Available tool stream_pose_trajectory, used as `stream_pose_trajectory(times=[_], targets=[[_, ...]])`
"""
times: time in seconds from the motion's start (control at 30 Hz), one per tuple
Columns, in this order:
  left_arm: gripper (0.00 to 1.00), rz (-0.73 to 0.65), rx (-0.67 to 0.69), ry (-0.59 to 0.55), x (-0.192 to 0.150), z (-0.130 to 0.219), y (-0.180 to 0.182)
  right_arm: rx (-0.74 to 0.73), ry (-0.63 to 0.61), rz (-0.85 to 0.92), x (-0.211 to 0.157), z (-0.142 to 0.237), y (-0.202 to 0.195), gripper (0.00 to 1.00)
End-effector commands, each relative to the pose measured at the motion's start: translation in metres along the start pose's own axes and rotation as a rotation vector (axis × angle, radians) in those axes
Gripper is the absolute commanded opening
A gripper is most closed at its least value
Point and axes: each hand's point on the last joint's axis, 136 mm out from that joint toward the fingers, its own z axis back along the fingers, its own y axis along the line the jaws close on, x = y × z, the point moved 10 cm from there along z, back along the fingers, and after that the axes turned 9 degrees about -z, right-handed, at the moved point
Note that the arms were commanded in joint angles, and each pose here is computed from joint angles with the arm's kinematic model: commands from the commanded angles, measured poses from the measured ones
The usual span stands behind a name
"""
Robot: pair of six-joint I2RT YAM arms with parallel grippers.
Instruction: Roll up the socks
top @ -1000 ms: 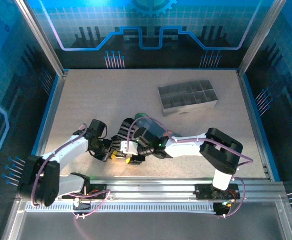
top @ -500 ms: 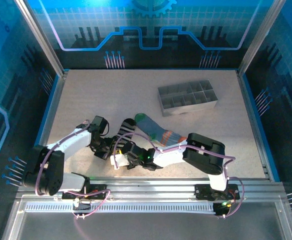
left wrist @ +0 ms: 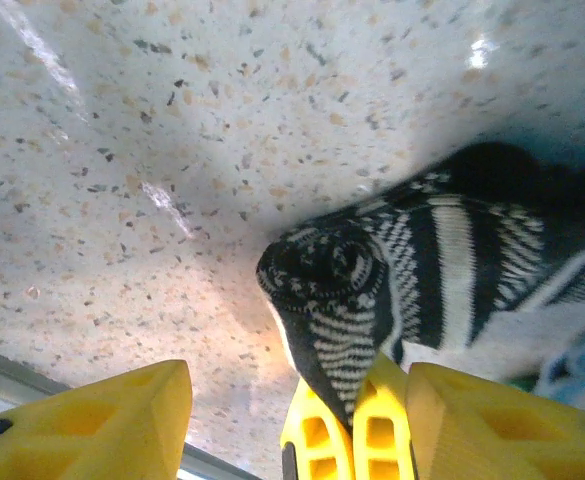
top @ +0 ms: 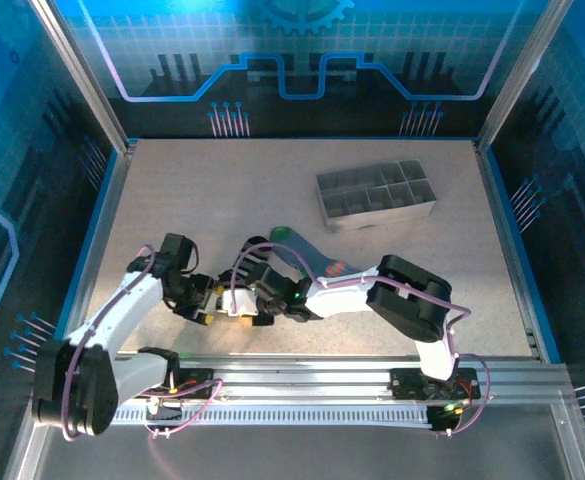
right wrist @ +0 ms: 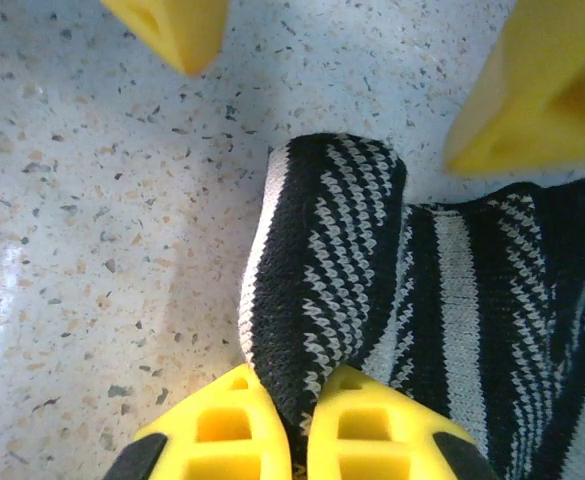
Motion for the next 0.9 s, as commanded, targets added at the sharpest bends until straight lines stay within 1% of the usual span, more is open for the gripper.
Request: stream_pose_trajectory(times=[0.0, 0.1, 0.2, 0.37, 0.53, 0.63, 0.73, 0.87], targets=[[0.6, 0.037, -0.002, -0.003, -0.002, 0.007, 0.014, 0.252, 0.178, -0.258, -0.046, -0.009, 0.007, 0.0], [0.58, 0.008, -0.111, 0.033, -0.004, 0.002, 0.01, 0.351, 0.178, -0.377, -0.052, -0.01, 0.0, 0.0], [0.57, -0.014, -0.154, 0.059, -0.006, -0.005, 0.009, 0.444, 0.196, -0.489, -0.058, -0.015, -0.007, 0.0], [0.58, -0.016, -0.161, 0.074, -0.01, -0.022, 0.009, 0.515, 0.23, -0.631, -0.07, -0.022, -0.017, 0.0], [0.61, -0.023, -0.182, 0.034, -0.003, -0.035, 0.004, 0.549, 0.253, -0.695, -0.077, -0.026, -0.022, 0.0], [0.59, -0.05, -0.165, 0.018, 0.001, -0.042, 0.002, 0.57, 0.26, -0.741, -0.079, -0.029, -0.026, 0.0], [0.51, -0.058, -0.135, 0.022, 0.003, -0.049, 0.005, 0.579, 0.258, -0.787, -0.08, -0.031, -0.032, 0.0], [0.32, -0.054, -0.04, 0.021, 0.004, -0.059, 0.019, 0.586, 0.244, -0.807, -0.076, -0.031, -0.036, 0.0]])
